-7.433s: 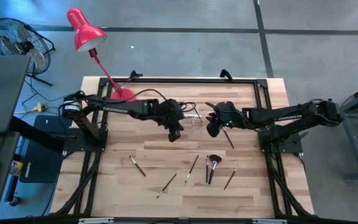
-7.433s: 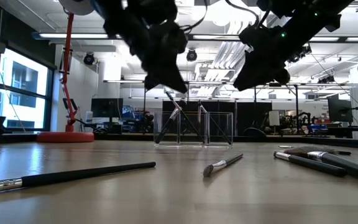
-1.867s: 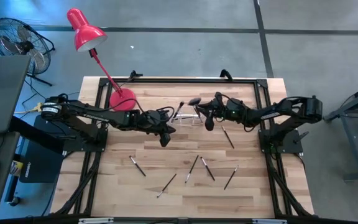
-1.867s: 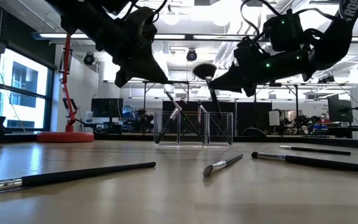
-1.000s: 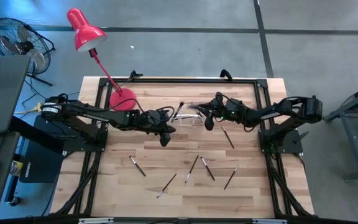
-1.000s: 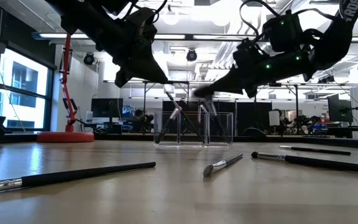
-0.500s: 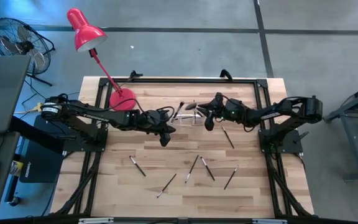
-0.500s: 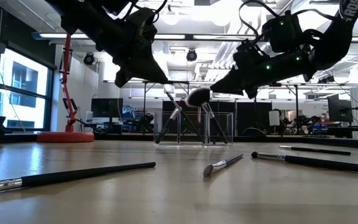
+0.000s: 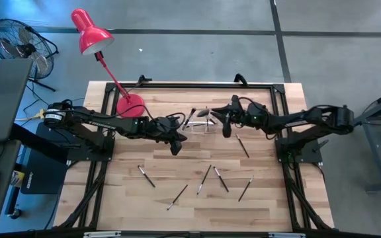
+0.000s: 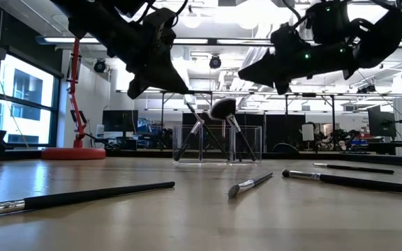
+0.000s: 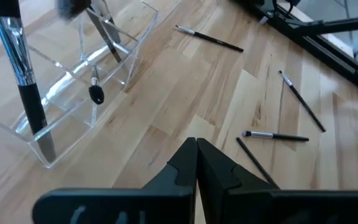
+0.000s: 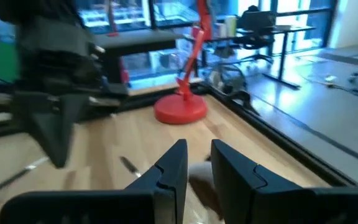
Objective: Pick & Place Makeup Supplies
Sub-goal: Put the makeup brush into the transparent organizer
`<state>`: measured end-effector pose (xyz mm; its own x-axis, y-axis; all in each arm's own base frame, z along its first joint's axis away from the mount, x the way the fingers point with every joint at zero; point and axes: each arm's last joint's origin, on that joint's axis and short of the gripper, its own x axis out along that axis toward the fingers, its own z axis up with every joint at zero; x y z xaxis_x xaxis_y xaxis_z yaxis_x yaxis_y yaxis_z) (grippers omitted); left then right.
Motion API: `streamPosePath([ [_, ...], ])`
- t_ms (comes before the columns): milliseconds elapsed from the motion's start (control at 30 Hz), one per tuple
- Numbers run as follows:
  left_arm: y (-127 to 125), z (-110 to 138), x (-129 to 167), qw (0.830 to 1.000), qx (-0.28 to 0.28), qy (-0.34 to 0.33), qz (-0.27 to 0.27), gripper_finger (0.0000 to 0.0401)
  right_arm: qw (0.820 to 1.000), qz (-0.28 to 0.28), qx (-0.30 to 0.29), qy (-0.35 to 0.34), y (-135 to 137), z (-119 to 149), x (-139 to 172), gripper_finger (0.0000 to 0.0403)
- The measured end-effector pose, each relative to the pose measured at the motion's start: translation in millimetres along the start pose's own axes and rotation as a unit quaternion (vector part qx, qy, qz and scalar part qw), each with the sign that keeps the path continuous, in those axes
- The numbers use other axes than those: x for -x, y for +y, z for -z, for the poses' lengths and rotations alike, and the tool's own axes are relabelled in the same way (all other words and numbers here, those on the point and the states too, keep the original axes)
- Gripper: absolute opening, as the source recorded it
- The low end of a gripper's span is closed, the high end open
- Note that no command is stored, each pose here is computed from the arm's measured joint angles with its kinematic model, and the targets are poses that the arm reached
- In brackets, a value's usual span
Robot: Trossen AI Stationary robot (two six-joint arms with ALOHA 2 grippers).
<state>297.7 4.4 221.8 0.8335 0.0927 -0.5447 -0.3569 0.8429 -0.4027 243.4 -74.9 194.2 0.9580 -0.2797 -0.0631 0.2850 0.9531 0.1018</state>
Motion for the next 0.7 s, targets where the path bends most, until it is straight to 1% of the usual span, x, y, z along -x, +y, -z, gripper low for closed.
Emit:
streamPosePath([
  [133,0,1,0,1.0,0.013,0.009,0.01,0.0,0.999,-0.022,-0.029,0.013,1,1,1,0.0067],
  [300,-1,2,0,0.999,0.039,0.018,0.02,0.0,0.996,-0.032,-0.065,0.045,3,6,2,0.0067],
  [367,-2,2,0,0.998,0.057,0.021,0.023,0.0,0.995,-0.037,-0.071,0.052,6,8,2,0.0067],
  [467,-8,7,1,0.997,0.066,0.027,0.026,0.0,0.994,-0.048,-0.072,0.062,15,10,2,0.0062],
  [567,-17,18,3,0.997,0.066,0.043,0.011,0.0,0.993,-0.06,-0.069,0.071,24,13,3,0.0044],
  [700,-29,35,7,0.995,0.072,0.06,-0.018,0.0,0.991,-0.079,-0.071,0.081,37,15,5,0.0008],
])
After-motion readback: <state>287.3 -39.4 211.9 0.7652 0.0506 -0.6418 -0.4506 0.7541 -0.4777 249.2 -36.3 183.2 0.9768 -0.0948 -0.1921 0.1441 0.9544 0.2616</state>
